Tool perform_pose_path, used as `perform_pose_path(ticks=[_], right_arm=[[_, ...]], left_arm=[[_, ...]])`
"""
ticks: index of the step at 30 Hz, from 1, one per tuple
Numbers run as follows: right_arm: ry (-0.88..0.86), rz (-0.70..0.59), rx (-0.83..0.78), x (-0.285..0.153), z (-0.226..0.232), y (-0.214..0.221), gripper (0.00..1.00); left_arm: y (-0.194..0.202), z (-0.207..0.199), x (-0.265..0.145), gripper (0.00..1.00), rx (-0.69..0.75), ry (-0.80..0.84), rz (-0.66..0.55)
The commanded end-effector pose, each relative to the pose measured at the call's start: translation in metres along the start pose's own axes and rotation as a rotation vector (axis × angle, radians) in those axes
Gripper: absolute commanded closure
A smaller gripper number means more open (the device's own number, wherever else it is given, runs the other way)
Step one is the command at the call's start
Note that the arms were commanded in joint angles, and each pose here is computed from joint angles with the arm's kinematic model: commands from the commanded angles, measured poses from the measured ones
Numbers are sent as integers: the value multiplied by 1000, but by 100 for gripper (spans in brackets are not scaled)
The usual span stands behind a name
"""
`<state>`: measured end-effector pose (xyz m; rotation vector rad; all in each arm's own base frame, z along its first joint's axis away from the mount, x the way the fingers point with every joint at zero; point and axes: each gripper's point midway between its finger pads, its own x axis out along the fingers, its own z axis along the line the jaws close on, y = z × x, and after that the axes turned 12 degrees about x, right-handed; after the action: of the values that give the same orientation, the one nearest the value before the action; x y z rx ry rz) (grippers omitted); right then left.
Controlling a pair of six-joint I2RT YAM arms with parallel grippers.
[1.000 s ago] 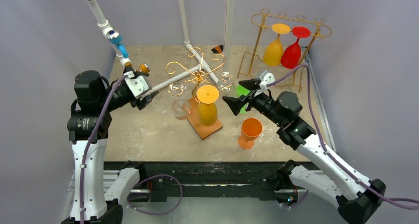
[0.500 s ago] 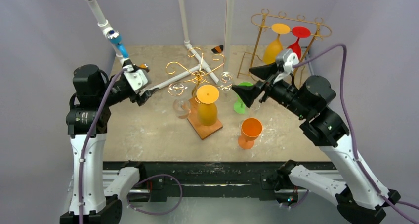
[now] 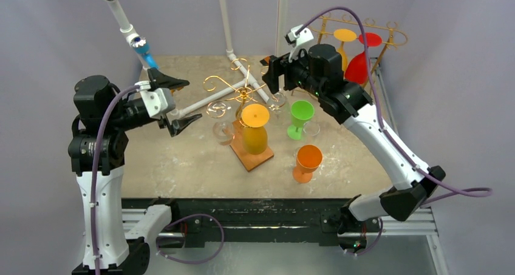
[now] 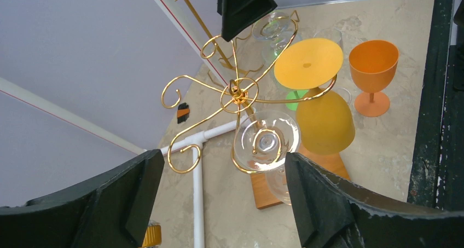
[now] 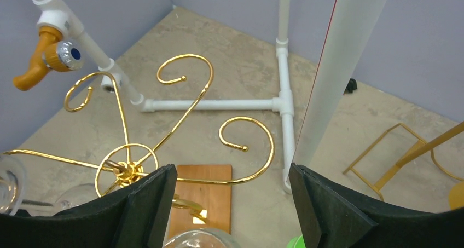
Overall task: Place the wine glass upside down on the wine glass rack
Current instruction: Turn the wine glass upside down at the wine rack.
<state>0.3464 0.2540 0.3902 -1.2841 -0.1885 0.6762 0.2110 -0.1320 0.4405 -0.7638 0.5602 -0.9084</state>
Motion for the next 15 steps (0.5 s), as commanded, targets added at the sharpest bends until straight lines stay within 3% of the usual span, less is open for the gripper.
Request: perform_pose_path(ticks=[1,10,15], right_arm=[[-8,-81,21,-5,4,-37,17],[-41,-48,73,14,0,-33,28],[-65,-22,91,18,2,-24,35]], left_arm=[[1,-7,2,10,22,29,-36],[51,-21,8,8,54,35,52],[69,0,13,9,30,-65,87]])
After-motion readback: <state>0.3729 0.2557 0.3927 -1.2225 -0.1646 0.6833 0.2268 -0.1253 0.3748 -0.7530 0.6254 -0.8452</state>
